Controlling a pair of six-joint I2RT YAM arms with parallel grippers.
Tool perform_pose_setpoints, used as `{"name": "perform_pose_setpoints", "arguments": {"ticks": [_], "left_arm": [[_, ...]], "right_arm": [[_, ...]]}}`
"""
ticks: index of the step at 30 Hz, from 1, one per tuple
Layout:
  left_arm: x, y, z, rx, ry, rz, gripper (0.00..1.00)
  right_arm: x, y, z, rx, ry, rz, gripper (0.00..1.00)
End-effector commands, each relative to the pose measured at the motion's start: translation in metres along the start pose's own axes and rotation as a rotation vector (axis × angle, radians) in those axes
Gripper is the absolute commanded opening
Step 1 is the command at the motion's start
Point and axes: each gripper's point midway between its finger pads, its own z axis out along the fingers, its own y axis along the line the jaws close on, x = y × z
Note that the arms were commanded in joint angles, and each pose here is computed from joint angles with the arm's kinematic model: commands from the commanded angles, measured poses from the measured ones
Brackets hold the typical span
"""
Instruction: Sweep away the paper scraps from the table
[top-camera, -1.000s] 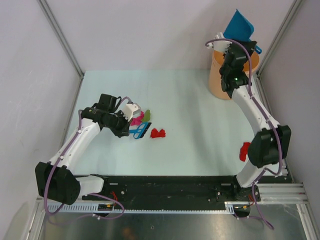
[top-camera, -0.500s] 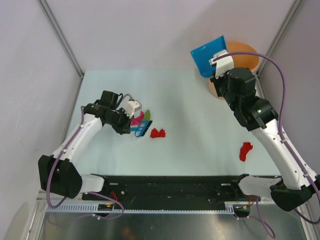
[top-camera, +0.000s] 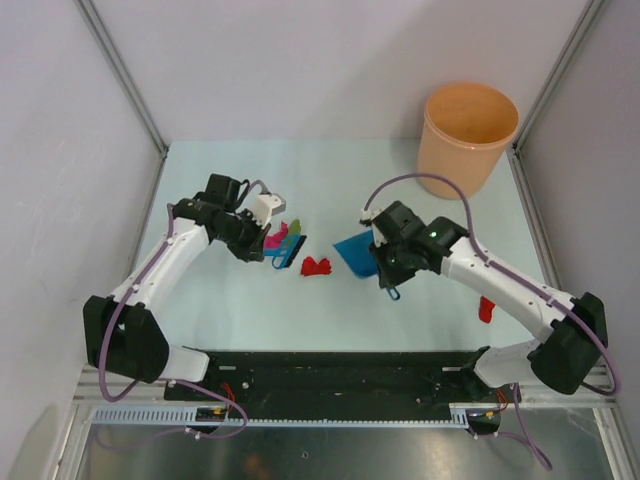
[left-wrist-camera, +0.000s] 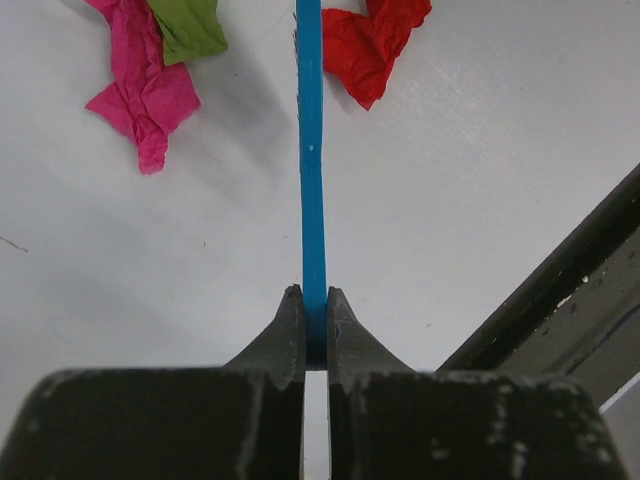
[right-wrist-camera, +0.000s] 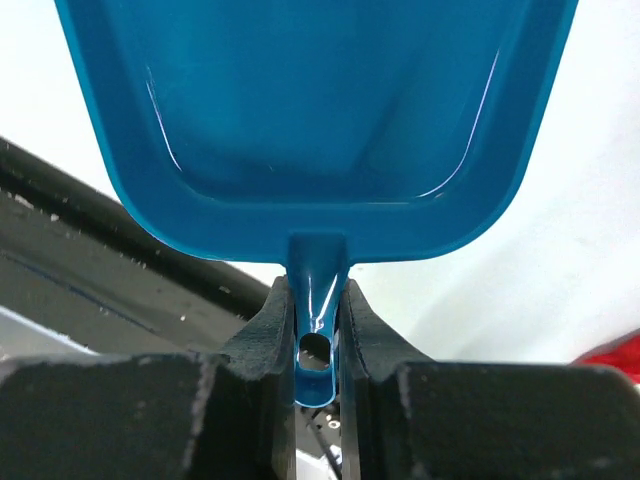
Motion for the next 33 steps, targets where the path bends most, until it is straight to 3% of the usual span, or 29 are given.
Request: {"name": "perform_pose_setpoints", "arguments": {"ticks": [1,8,13,18,22,29,33], "left_arm": [[-0.022,0.000,-0.006,-0.006,-0.049,0.012,0.00],[-0.032,0.016,-0.005,-0.109,-0.005,0.043,0.00],[-0.026,0.001,0.026,-0.023,0.067,0.046,0.00],[-0.021,-0.011,0.048,0.069,0.106,0.023,0.00],[-0.032,-0.041,0.052,0.230,0.053,0.042,0.00],[-0.037,-0.102,0.030,0.426,-0.038,0.212,0.00],[-0.036,-0.093,0.019,0.350,-0.052,0.222,0.00]], "right_arm": [[0.031,0.029,0.015,-0.034,0.128,0.020,0.00],[0.092,0.040,0.044,0.061,0.425,-0.140,0.00],[0.102,0.037,0.071,0.094,0.501,-0.185,0.00],[0.089,0.036,0.092,0.116,0.473,-0.201,0.00],[0.072,0.040,0.107,0.111,0.423,-0.233,0.00],[0.047,0.032,0.130,0.120,0.344,-0.209,0.00],[0.037,0.029,0.125,0.141,0.291,-0.211,0.00]]}}
